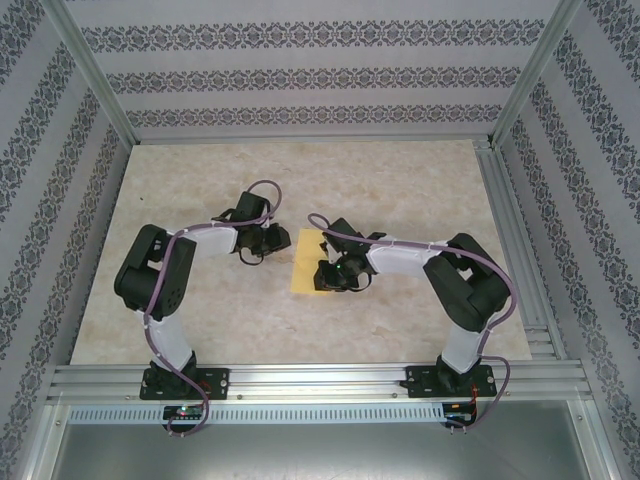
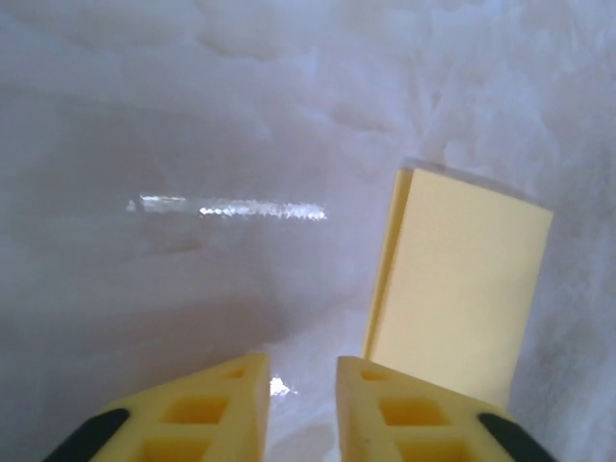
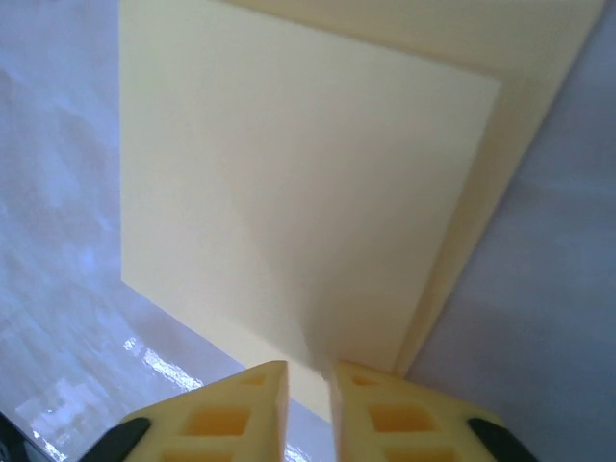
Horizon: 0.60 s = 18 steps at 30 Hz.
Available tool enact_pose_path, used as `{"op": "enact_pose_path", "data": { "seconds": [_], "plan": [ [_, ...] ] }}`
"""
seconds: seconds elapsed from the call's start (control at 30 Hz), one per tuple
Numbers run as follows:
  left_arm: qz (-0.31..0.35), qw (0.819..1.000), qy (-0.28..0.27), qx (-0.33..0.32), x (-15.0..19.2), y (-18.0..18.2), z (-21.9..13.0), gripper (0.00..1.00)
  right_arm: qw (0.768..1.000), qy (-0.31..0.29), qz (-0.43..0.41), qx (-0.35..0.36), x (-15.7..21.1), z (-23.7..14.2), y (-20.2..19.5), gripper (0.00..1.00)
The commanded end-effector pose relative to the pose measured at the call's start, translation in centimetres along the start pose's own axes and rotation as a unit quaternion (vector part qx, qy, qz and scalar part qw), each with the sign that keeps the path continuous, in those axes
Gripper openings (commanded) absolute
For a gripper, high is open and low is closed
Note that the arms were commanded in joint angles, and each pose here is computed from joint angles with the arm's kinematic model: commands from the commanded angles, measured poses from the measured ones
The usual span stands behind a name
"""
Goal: Fold a paper plane with a square sheet of paper (pick it up from the middle)
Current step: Fold the triangle a second time at the center of the table.
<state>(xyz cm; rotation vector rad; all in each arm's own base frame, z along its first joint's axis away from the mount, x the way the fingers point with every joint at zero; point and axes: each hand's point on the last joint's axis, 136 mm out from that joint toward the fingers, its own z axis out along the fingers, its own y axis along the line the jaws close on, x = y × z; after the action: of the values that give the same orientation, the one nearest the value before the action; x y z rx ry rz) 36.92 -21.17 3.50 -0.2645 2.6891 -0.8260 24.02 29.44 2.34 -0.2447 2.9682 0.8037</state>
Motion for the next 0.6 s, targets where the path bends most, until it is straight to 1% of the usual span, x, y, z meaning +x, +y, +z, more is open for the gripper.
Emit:
{"op": "enact_pose_path", "data": {
  "seconds": [0.0, 0.07, 0.17, 0.23, 0.3, 0.43, 0.5, 0.57],
  "plan": [
    [0.011, 1.0, -0.018, -0.004, 0.2, -0.3, -2.6, 0.35, 0.995, -0.086, -0.032, -0.027, -3.8, -4.5, 3.6, 0.28],
    [0.006, 1.0, -0.02, 0.002, 0.9, -0.3, -3.4, 0.43, 0.992, -0.118, -0.039, -0.033, -5.1, -6.4, 4.3, 0.32],
    [0.006, 1.0, -0.013, 0.009, 2.2, -0.3, -4.4, 0.54, 0.988, -0.151, -0.033, -0.011, -6.7, -7.7, 3.3, 0.36],
    [0.011, 1.0, -0.005, 0.01, 2.9, -0.4, -4.9, 0.62, 0.989, -0.149, -0.026, 0.007, -7.3, -7.5, 2.3, 0.39],
    [0.015, 1.0, 0.003, 0.015, 3.6, -0.9, -5.1, 0.65, 0.989, -0.143, -0.028, 0.016, -7.6, -7.0, 2.0, 0.41],
    [0.016, 0.999, 0.017, 0.03, 5.0, -2.0, -4.8, 0.67, 0.993, -0.113, -0.038, 0.014, -7.4, -5.5, 2.2, 0.38],
    [0.013, 0.999, 0.024, 0.041, 5.6, -2.7, -4.3, 0.64, 0.994, -0.099, -0.04, 0.007, -7.2, -4.8, 2.3, 0.34],
    [0.007, 0.998, 0.029, 0.048, 5.9, -3.2, -3.7, 0.59, 0.995, -0.088, -0.041, 0.001, -6.9, -4.1, 2.4, 0.3]
  ]
}}
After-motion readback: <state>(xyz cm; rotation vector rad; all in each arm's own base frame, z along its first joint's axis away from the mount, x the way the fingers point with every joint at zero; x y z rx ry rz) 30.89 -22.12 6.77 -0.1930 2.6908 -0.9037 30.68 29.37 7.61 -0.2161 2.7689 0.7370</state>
